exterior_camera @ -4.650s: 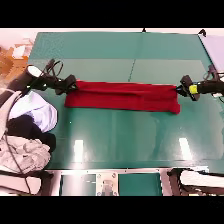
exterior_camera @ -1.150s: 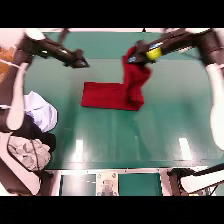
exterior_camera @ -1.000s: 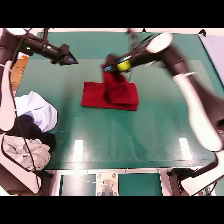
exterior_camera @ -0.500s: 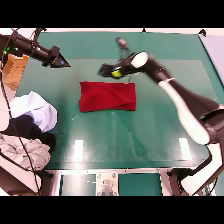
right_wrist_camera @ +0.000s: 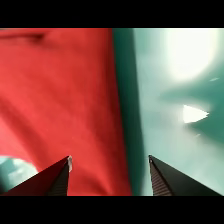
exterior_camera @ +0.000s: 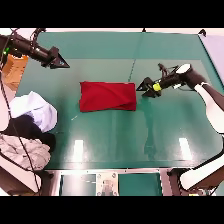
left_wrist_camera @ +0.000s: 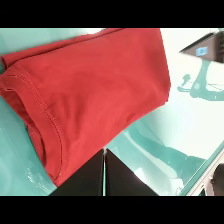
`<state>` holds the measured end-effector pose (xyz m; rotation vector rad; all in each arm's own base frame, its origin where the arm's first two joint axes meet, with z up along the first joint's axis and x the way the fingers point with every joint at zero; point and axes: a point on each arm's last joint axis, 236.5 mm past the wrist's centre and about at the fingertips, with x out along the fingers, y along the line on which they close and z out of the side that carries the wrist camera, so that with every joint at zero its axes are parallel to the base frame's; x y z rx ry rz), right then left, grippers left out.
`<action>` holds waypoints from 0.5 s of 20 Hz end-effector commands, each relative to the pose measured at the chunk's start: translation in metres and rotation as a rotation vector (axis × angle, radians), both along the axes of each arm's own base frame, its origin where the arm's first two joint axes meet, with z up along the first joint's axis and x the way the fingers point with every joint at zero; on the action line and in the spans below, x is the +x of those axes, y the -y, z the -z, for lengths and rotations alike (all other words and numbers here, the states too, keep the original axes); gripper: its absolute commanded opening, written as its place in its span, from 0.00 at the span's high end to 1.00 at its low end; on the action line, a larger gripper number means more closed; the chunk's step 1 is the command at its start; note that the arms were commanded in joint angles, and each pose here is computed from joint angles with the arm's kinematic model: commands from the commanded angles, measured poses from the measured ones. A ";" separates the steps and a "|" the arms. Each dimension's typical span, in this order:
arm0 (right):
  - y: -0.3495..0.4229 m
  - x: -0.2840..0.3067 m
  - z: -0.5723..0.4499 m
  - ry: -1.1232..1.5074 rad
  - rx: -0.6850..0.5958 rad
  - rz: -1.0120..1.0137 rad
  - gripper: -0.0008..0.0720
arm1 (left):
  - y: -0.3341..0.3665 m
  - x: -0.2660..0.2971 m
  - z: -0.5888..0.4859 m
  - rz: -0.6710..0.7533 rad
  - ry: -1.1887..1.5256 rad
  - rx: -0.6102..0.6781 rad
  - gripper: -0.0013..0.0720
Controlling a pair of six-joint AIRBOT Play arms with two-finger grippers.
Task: Fold the shirts.
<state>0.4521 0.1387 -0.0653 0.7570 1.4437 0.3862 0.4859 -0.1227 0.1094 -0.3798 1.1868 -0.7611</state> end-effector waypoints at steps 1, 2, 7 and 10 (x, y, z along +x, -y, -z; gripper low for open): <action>-0.046 -0.002 0.016 -0.032 0.185 0.007 0.24 | 0.000 0.000 0.000 -0.001 0.001 0.000 0.95; -0.064 0.004 0.013 -0.012 0.226 0.012 0.24 | 0.000 0.000 0.000 -0.001 0.001 0.000 0.95; -0.090 0.034 -0.030 0.110 0.267 -0.022 0.97 | 0.000 0.000 0.000 -0.006 -0.004 -0.001 0.95; -0.033 0.061 -0.070 0.211 0.235 0.063 0.97 | 0.000 -0.001 0.000 -0.003 -0.007 -0.001 0.95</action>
